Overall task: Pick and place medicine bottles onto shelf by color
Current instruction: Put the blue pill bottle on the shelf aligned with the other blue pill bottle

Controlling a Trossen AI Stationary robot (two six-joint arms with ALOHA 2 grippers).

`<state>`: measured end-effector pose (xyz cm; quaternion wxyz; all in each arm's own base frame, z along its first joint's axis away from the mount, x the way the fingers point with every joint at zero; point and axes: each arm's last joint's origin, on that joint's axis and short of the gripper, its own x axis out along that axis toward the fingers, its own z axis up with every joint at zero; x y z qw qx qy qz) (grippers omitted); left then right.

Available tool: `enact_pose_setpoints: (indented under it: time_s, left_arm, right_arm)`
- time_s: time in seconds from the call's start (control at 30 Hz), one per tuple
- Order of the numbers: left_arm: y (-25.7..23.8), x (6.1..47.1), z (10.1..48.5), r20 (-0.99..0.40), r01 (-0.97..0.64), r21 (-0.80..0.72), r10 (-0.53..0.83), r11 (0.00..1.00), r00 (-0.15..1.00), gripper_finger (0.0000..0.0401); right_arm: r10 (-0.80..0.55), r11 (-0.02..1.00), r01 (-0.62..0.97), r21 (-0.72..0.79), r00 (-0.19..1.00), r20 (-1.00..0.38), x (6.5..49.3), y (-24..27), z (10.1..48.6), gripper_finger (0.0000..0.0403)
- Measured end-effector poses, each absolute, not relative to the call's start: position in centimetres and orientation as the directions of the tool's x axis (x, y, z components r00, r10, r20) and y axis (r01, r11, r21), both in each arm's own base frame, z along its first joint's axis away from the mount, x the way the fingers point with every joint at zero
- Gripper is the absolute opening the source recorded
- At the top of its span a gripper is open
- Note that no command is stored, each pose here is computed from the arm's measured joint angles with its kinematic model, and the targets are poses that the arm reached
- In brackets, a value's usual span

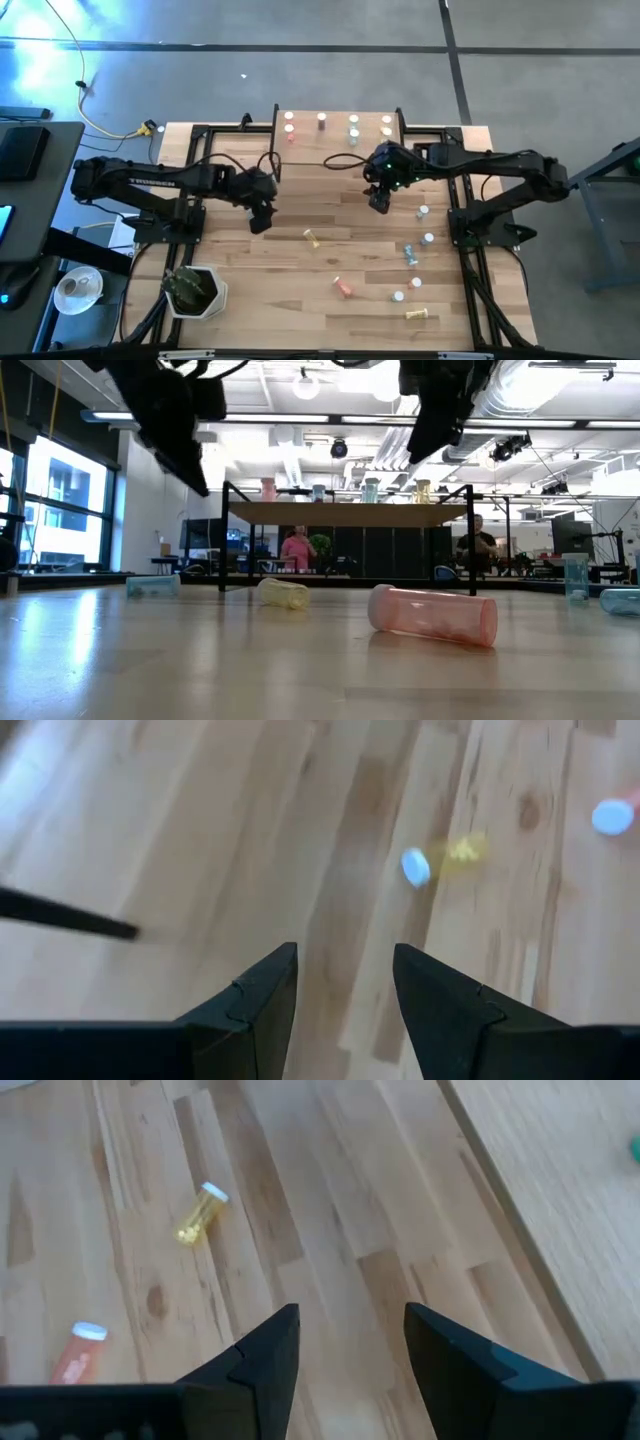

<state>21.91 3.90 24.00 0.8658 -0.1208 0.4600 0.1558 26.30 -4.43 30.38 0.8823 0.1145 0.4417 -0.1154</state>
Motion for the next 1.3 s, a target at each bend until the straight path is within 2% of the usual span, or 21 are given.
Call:
enact_pose_setpoints:
  time_s: [0.17, 0.33, 0.57, 0.77, 1.3]
  left_arm:
    - [2.9, 21.2, 21.6, -0.87, -0.389, -0.066, 0.138, 0.919, 0.474, 0.0158]
    - [2.1, 20.4, 19.7, -0.88, -0.449, 0.026, 0.234, 0.893, 0.414, 0.0158]
    - [1.6, 19.8, 18.7, -0.893, -0.457, 0.047, 0.243, 0.888, 0.38, 0.0158]
    - [1.7, 19.0, 17.6, -0.911, -0.53, 0.061, 0.264, 0.846, 0.318, 0.0158]
    - [3.9, 17.8, 16.2, -0.927, -0.67, 0.052, 0.285, 0.74, 0.243, 0.0158]
  right_arm:
    - [-0.109, 0.946, 0.31, 0.094, 0.578, -0.809, 26.3, -4.5, 29.5, 0.0173]
    - [-0.109, 0.946, 0.308, 0.096, 0.583, -0.805, 26.4, -4.5, 29.1, 0.0173]
    - [-0.109, 0.947, 0.306, 0.099, 0.594, -0.797, 26.5, -4.5, 29.1, 0.0173]
    - [-0.109, 0.951, 0.295, 0.09, 0.595, -0.796, 26.5, -4.5, 29.1, 0.0173]
    - [-0.109, 0.961, 0.268, 0.07, 0.598, -0.794, 26.6, -4.5, 29.1, 0.0173]
